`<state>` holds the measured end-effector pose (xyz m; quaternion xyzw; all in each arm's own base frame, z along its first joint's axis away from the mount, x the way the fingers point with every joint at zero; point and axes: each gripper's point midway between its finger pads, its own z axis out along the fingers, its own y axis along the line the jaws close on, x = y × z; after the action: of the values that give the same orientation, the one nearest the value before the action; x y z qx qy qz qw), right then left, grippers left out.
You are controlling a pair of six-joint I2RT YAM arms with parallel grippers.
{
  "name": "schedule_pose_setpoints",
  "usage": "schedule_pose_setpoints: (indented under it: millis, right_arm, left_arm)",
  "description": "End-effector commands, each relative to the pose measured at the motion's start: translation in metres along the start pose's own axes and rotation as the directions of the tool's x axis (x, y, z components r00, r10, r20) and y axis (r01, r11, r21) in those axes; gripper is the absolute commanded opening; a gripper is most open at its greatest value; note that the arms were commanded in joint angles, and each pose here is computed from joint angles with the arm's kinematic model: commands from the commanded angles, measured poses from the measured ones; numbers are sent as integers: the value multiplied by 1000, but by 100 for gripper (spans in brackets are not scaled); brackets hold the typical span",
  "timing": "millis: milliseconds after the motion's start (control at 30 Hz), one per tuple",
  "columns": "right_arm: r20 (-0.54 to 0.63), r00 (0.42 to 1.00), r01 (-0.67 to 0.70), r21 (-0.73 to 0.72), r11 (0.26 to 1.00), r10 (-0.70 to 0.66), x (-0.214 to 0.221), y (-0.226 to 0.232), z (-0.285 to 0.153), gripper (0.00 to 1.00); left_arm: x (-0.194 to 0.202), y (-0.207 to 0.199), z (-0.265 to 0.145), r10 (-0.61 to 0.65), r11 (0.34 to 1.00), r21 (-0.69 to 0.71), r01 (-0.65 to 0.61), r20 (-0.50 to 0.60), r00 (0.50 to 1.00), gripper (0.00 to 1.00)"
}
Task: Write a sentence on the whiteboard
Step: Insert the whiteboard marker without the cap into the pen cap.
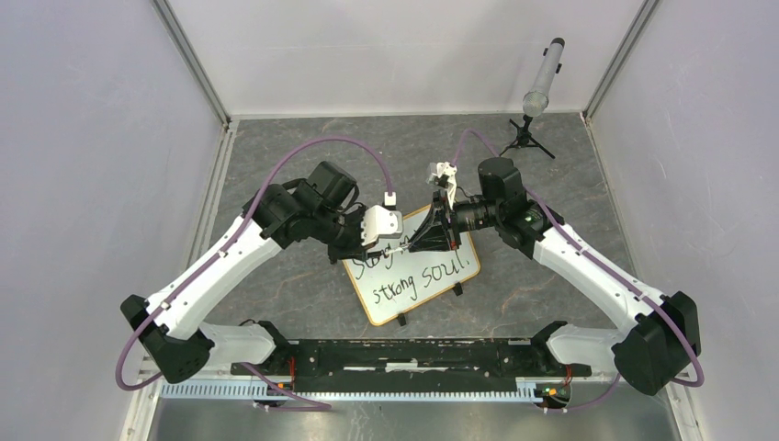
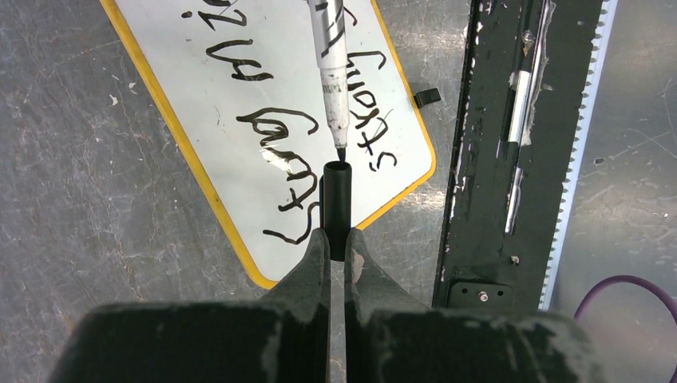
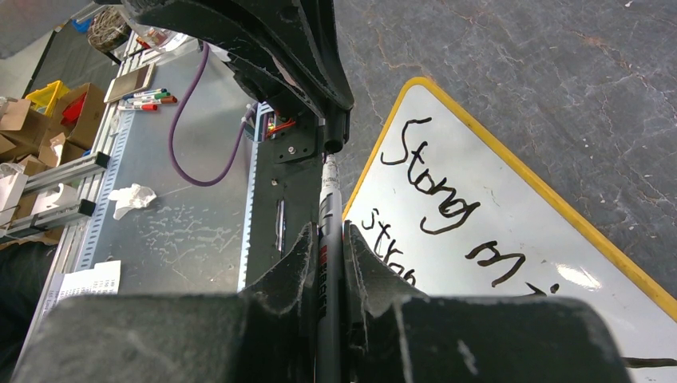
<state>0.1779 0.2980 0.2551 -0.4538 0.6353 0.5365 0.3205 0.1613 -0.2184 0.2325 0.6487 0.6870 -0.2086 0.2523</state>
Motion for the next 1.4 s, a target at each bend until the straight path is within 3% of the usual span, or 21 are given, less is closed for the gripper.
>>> schedule_pose_setpoints:
  millis: [0,767,1367]
  right_arm:
    - [27,998,57,-9,998,-57,-17,4,1,0]
    - [35,996,85,19,996,-86,-27,-4,10,0]
    - [6,999,33,-92,995,-33,1,11,31,0]
  left_arm:
    - [-21,2,-6,11,1000,-5,-11,66,998,2]
    - [-49,-8,-1,-94,992,91,82,141,986,2]
    - [-119,3,-8,-147,983,151,99,350,925,2]
